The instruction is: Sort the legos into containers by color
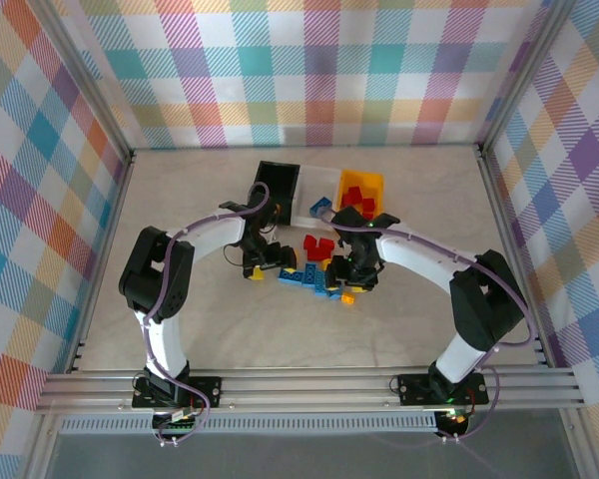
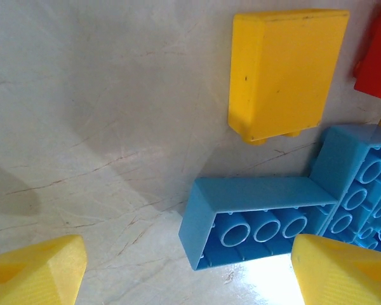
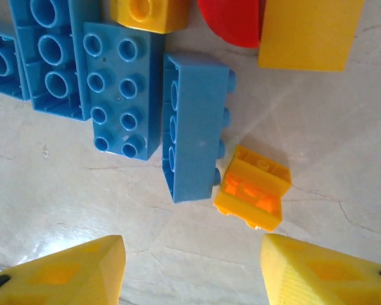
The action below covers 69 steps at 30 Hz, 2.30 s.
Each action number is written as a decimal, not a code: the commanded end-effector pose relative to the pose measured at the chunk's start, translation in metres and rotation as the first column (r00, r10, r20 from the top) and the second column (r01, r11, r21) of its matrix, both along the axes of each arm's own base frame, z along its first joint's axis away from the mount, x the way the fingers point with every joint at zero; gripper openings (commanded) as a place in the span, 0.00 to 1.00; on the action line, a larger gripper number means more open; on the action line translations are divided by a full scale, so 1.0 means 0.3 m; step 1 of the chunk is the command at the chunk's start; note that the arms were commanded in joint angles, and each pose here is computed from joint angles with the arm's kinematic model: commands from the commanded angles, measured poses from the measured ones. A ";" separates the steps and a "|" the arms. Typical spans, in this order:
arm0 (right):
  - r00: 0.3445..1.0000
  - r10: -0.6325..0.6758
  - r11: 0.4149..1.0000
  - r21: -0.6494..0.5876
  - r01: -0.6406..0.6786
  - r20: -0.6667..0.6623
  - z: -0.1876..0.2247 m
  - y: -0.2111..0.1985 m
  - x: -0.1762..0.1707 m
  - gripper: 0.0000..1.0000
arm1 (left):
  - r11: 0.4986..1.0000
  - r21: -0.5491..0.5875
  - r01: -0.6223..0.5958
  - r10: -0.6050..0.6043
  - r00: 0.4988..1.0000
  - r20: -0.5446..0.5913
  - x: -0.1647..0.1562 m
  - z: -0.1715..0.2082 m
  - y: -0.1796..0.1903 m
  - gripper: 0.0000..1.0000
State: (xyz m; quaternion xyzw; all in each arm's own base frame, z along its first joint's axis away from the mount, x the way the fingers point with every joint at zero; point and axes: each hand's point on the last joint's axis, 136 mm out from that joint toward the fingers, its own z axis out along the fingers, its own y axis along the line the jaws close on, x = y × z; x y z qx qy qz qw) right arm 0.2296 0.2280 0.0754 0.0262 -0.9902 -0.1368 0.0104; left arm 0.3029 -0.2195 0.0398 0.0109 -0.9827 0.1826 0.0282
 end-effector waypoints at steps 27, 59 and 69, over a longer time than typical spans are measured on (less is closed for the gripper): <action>0.999 -0.024 0.999 -0.036 0.024 0.021 -0.138 0.055 0.100 0.26 | 1.000 -0.014 -0.021 0.021 1.000 0.021 -0.041 0.085 0.101 0.84; 0.940 -0.132 0.987 0.130 0.095 0.316 0.170 0.164 0.915 0.24 | 0.947 0.034 0.320 -0.321 0.931 0.172 -0.067 0.188 0.075 0.86; 0.947 -0.132 0.984 0.157 0.088 0.292 0.068 0.196 0.967 0.26 | 0.854 0.045 0.519 -0.513 0.824 0.242 -0.102 0.207 0.011 0.85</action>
